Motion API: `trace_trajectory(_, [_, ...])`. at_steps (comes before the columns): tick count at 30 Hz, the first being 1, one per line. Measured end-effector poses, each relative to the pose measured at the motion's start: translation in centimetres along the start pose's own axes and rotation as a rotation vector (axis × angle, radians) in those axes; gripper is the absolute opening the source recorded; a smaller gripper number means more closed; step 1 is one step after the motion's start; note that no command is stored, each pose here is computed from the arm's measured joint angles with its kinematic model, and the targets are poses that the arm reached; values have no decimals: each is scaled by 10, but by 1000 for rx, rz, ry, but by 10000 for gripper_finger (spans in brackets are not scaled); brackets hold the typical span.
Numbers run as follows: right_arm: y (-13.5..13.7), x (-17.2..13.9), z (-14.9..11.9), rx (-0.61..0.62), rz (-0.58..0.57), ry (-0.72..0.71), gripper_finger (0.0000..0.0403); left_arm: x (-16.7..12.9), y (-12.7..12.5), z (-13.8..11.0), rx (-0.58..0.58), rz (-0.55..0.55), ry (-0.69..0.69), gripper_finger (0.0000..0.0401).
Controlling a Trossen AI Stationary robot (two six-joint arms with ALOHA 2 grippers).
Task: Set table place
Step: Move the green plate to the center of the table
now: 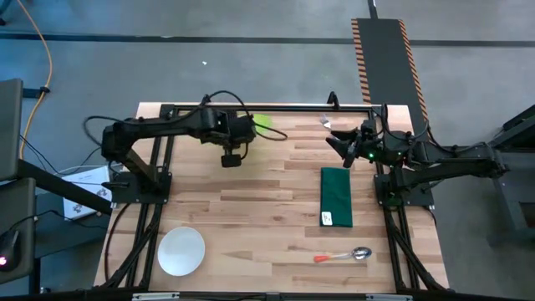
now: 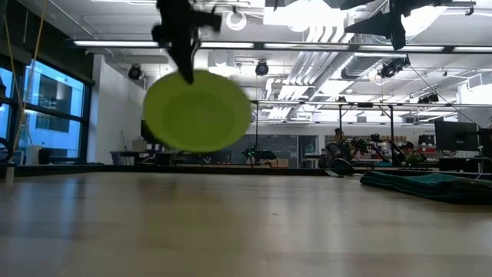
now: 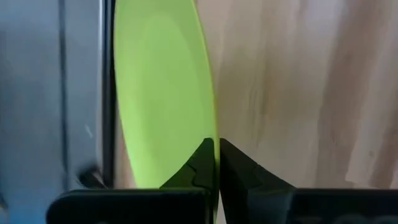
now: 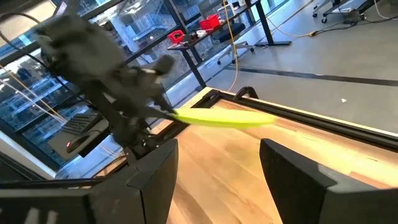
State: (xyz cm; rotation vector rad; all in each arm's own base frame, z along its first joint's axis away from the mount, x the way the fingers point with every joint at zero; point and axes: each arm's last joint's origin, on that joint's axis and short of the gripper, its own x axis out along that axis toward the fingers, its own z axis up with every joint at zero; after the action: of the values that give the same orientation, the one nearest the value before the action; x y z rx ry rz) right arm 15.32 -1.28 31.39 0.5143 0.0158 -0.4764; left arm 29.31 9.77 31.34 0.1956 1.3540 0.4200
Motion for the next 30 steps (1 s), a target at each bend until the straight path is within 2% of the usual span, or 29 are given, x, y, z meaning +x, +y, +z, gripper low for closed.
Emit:
trace_trajectory(5, [0, 0, 0, 1, -13, -9, 220, -35, -32, 12, 266, 44, -98, 0])
trace_trajectory(12, [-1, 0, 1, 4, -39, -26, 220, -49, -97, 12, 607, 67, -197, 0])
trace_trajectory(18, [-1, 0, 2, 17, -45, -43, 220, -34, -139, 3, 687, 70, -251, 0])
trace_trajectory(22, [-1, 0, 2, 17, -45, -42, 220, -15, -159, -5, 718, 21, -272, 0])
trace_trajectory(27, [-1, 0, 2, 28, -45, -41, 220, 4, -175, -15, 736, -74, -286, 0])
trace_trajectory(30, [-1, 0, 2, 33, -46, -39, 220, 15, -179, -19, 734, -95, -295, 0])
